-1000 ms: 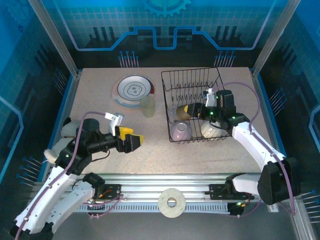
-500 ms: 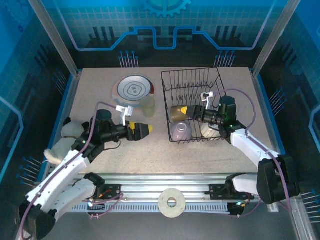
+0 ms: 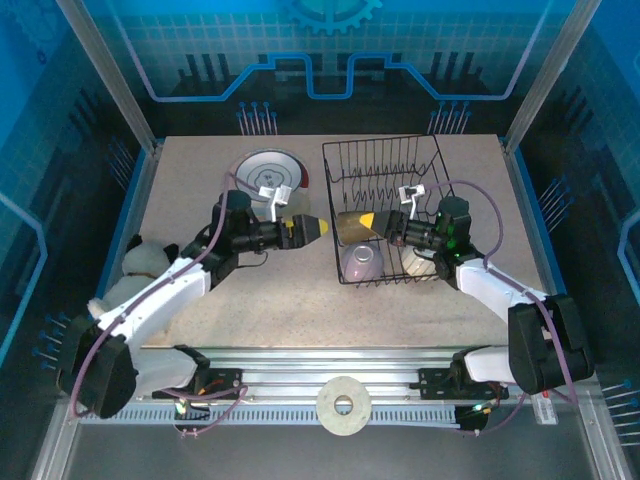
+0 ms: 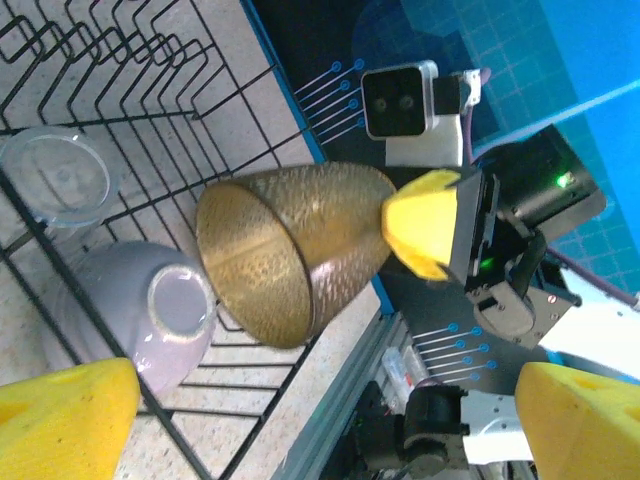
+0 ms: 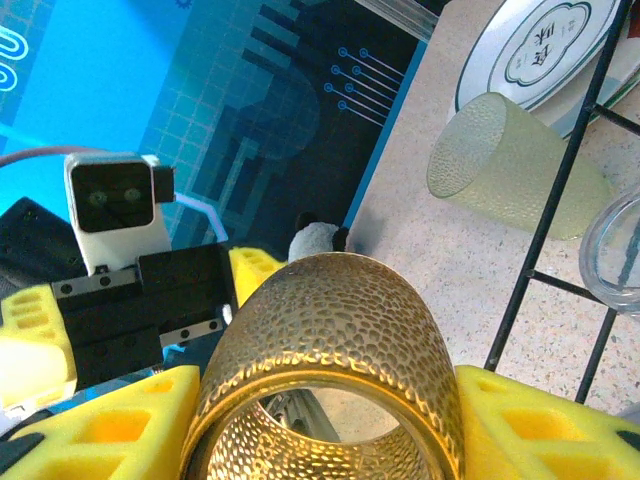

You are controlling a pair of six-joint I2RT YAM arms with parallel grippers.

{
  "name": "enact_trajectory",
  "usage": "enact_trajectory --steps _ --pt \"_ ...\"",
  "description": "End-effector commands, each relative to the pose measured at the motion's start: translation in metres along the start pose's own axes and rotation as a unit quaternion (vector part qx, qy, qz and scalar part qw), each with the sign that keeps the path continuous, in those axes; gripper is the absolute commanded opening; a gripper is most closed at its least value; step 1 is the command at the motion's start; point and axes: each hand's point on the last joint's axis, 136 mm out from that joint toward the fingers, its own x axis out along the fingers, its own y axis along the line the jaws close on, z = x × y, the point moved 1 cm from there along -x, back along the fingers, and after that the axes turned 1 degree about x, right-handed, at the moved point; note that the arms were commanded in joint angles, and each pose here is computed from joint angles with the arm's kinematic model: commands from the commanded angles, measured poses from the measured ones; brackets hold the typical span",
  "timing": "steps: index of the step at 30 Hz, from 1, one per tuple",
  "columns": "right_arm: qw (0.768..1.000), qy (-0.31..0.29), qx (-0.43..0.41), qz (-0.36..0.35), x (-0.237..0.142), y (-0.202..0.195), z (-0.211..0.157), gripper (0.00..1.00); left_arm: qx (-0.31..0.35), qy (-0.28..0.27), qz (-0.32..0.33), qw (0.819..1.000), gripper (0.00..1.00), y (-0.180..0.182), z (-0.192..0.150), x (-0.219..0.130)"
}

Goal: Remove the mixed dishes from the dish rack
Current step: Pick up the cup from the dish rack, then place the cup at the middle-left of the table.

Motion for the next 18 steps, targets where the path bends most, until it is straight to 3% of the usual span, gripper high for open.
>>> enact_trajectory --steps 1,18 --pt "0.999 -0.005 -0.026 0.019 -0.004 0.013 0.005 0.36 0.019 -0.005 -0.048 0.999 0.96 -0.023 0.016 0.010" --pt "0.999 0.004 -0.020 0.031 0.000 0.013 0.003 0.35 -0.008 0.006 -0.127 0.992 0.90 -0.038 0.029 0.050"
